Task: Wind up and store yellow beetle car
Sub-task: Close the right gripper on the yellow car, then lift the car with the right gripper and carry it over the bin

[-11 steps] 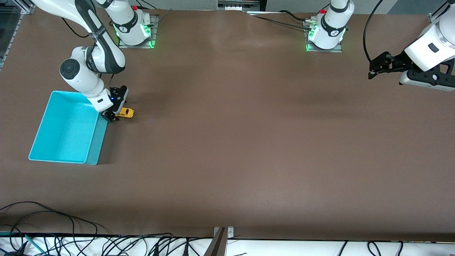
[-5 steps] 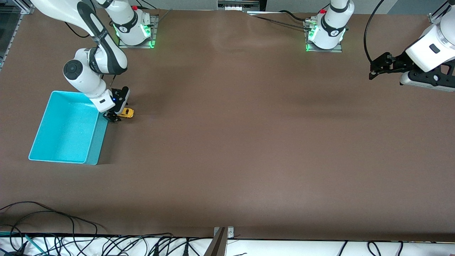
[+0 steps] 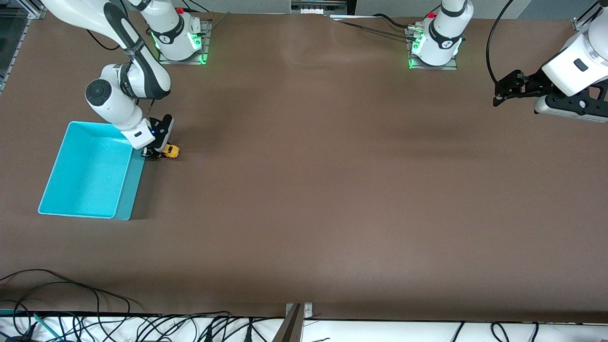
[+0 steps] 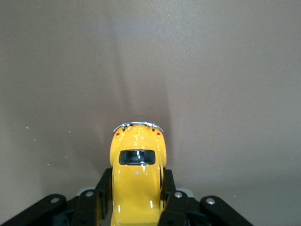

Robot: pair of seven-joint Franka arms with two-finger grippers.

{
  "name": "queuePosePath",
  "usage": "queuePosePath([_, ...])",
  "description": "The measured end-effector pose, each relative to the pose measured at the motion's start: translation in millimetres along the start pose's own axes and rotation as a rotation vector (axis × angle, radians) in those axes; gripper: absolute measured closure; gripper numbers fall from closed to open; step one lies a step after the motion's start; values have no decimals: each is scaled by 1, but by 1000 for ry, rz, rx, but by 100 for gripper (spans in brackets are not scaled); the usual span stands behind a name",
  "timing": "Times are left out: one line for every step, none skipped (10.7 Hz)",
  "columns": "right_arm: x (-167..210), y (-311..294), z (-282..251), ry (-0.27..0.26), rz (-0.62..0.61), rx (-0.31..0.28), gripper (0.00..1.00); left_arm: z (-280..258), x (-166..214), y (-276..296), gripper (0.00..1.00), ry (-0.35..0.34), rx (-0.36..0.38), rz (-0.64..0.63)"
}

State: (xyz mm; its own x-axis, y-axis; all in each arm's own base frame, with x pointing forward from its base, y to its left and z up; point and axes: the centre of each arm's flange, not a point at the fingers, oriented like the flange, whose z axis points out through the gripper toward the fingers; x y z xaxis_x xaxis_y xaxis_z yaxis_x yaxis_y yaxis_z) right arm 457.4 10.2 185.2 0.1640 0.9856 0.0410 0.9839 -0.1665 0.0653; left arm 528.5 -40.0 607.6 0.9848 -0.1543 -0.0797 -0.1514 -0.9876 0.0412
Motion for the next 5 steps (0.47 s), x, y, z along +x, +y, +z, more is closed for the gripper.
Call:
queuePosePath([0,3,-5,0,-2,-9,55,0,0,0,0,0,0,0])
queuePosePath([1,6,-13,-1,-5,-13,55,0,0,0,0,0,0,0])
queuePosePath([2,10,-24,-4,-8,-8,55,0,0,0,0,0,0,0])
queuePosePath([3,15,-37,-9,-11,3,55,0,0,0,0,0,0,0])
queuePosePath([5,21,-50,-13,-16,14,55,0,0,0,0,0,0,0])
